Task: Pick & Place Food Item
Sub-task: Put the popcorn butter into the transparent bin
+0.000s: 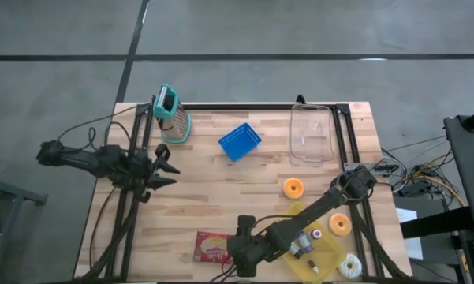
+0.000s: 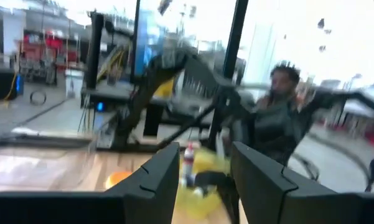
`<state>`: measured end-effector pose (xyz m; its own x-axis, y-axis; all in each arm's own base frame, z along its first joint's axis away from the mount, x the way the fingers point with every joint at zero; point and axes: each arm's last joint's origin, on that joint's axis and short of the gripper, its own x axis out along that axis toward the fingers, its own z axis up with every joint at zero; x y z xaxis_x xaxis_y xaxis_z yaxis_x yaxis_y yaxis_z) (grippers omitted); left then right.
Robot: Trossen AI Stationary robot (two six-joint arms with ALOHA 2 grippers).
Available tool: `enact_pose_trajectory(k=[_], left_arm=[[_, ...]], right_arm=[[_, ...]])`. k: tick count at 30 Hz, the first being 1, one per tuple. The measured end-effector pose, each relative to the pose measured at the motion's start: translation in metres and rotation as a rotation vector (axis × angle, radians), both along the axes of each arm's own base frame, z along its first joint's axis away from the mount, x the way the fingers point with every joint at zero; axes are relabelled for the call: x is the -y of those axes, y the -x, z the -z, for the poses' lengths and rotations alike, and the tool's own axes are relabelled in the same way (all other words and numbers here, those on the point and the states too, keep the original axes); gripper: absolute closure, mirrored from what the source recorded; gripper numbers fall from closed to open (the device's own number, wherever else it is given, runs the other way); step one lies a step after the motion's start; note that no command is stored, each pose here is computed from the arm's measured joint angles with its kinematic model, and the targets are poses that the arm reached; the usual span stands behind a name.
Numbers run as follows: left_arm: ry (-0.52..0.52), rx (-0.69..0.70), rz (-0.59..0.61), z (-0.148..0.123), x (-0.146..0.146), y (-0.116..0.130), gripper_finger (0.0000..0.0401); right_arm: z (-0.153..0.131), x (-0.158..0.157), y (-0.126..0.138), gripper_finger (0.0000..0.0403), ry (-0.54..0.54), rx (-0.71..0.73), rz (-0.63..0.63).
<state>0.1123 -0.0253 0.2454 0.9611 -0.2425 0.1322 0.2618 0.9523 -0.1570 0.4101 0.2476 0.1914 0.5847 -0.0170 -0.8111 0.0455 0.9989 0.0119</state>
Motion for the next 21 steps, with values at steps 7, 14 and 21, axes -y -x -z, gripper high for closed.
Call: enact_pose_trajectory(k=[7, 14, 21], left_arm=[[-0.05, -0.233, 0.033, 0.008, 0.009, -0.035, 0.025], [-0.052, -0.466, 0.284, 0.03, 0.025, -0.053, 0.025], [-0.03, -0.615, 0.202, 0.053, 0.046, -0.059, 0.025]], right_arm=[[0.001, 0.001, 0.001, 0.0199, -0.023, -0.013, 0.044], [0.005, 0.0, 0.015, 0.0199, -0.017, -0.111, 0.131], [0.004, -0.022, 0.026, 0.0199, -0.066, -0.074, 0.145]])
